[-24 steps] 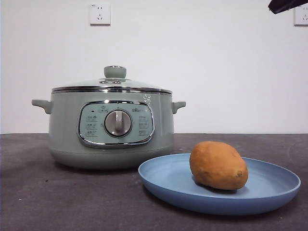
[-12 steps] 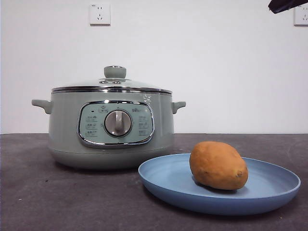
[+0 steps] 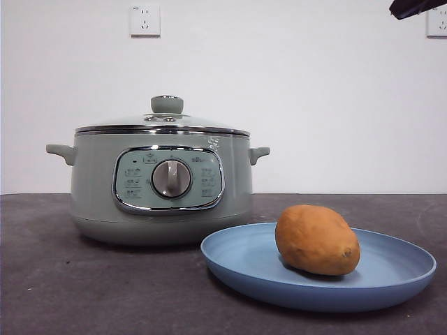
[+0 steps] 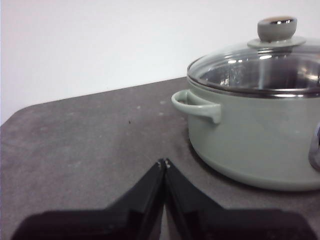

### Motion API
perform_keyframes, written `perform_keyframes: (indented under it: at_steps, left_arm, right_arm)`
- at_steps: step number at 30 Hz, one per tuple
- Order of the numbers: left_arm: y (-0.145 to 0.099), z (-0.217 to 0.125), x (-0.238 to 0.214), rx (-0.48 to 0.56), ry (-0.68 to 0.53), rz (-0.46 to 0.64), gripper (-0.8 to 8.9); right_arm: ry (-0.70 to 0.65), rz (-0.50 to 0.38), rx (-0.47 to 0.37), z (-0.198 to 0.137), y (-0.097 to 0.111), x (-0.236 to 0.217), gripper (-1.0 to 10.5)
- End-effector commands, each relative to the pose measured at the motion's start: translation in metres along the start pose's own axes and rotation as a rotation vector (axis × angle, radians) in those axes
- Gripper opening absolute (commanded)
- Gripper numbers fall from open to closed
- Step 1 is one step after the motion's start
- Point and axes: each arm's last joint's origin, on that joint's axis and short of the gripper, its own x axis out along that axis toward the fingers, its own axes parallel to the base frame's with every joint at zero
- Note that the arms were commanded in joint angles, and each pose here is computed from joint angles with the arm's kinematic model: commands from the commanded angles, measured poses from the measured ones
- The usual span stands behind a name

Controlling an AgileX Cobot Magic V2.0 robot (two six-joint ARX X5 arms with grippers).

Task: Take the potato out from the steamer,put the potato on the plate,close the lid

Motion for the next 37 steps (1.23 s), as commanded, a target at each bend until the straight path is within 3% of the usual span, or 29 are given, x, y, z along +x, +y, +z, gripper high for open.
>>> perform_keyframes:
  at_steps: [1,6,35,37]
  left_arm:
    - [-0.0005,-0.0073,0.0008,-0.011,0.036,0.002,-0.04]
    - [-0.0017,-0.0151,0.0002,-0.027,0.117,-0.013,-0.04]
    - [-0.0016,-0.0146,0.0002,-0.041,0.112,-0.009,-0.04]
    - [-0.0016,-0.0147,0.0002,-0.041,0.113,-0.009,-0.04]
  right_arm:
    - [-0.001,-0.002,0.005,-0.0004,-0.0002,0.0009,0.0]
    - [-0.001,-0.002,0.005,-0.0005,-0.0002,0.0009,0.0]
    - [-0.001,-0.002,0.004,-0.0005,-0.0002,0.0008,0.0]
    - [-0.027,-0.033,-0.038,0.0005,-0.0020,-0.0016,0.0]
